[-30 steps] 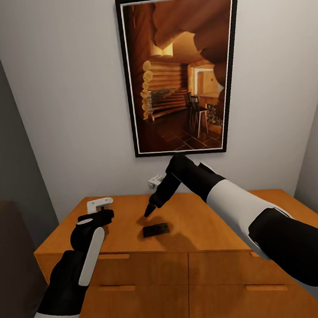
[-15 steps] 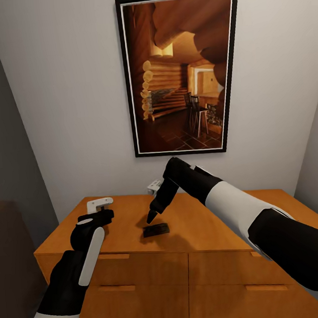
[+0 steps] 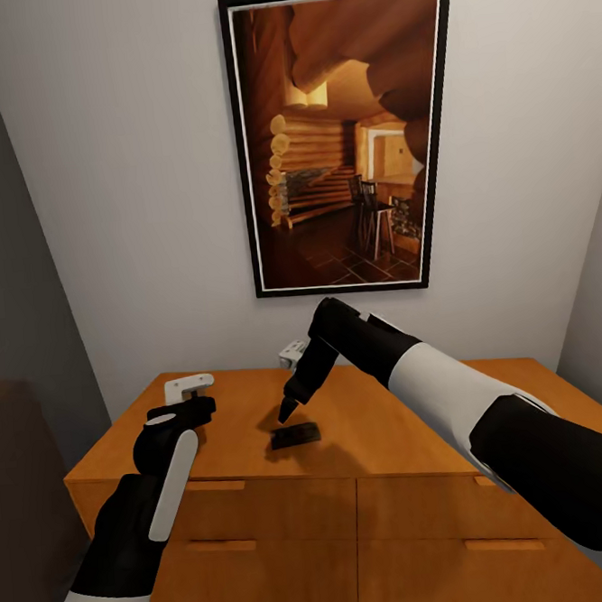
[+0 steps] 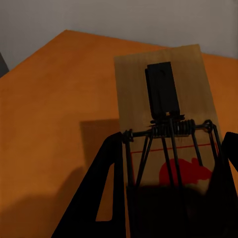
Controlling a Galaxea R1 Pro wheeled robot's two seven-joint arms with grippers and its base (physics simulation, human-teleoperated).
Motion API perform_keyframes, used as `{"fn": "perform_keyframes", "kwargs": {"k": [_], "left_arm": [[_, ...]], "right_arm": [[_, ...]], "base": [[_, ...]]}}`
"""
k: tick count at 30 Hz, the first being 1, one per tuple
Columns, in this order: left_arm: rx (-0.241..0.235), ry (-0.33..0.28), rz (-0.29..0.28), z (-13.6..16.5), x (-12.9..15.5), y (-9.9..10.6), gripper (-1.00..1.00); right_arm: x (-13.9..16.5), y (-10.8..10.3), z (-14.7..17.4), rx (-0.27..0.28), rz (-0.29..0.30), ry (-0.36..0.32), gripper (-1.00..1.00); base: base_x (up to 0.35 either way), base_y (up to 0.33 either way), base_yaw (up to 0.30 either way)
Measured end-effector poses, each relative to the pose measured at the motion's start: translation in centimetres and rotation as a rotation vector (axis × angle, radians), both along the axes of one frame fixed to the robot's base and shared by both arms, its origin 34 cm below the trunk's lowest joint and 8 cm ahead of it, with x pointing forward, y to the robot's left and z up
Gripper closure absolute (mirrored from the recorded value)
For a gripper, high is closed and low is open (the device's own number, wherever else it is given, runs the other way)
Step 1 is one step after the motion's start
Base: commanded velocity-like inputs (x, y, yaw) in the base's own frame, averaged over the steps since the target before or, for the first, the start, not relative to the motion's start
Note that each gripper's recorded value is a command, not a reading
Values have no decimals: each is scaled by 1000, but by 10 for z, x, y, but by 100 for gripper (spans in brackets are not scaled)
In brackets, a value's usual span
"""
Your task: Take the four mousetraps from the cabinet in the bathroom and place them on the bathroom floor. Make sure all four end up on the same floor surface, and ensure that at least two of them are either under or directly next to the same bathroom sink.
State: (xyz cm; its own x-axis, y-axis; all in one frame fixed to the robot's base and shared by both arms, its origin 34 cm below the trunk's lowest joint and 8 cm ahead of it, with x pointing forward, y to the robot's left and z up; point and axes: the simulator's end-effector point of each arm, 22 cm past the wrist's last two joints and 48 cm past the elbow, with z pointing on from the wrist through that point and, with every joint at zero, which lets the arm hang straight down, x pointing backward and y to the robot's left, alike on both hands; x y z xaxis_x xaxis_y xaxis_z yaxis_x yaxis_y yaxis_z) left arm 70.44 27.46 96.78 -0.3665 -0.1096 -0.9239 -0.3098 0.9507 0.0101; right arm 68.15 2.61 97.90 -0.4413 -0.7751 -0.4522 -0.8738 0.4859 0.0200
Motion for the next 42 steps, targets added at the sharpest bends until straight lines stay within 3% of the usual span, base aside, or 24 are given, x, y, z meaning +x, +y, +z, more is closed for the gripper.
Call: {"fn": "perform_keyframes", "kwargs": {"k": [42], "left_arm": [[1, 5, 0, -2, 0, 0, 100]], "right_arm": [[0, -1, -1, -7, 1, -2, -100]], "base": [[36, 0, 0]]}}
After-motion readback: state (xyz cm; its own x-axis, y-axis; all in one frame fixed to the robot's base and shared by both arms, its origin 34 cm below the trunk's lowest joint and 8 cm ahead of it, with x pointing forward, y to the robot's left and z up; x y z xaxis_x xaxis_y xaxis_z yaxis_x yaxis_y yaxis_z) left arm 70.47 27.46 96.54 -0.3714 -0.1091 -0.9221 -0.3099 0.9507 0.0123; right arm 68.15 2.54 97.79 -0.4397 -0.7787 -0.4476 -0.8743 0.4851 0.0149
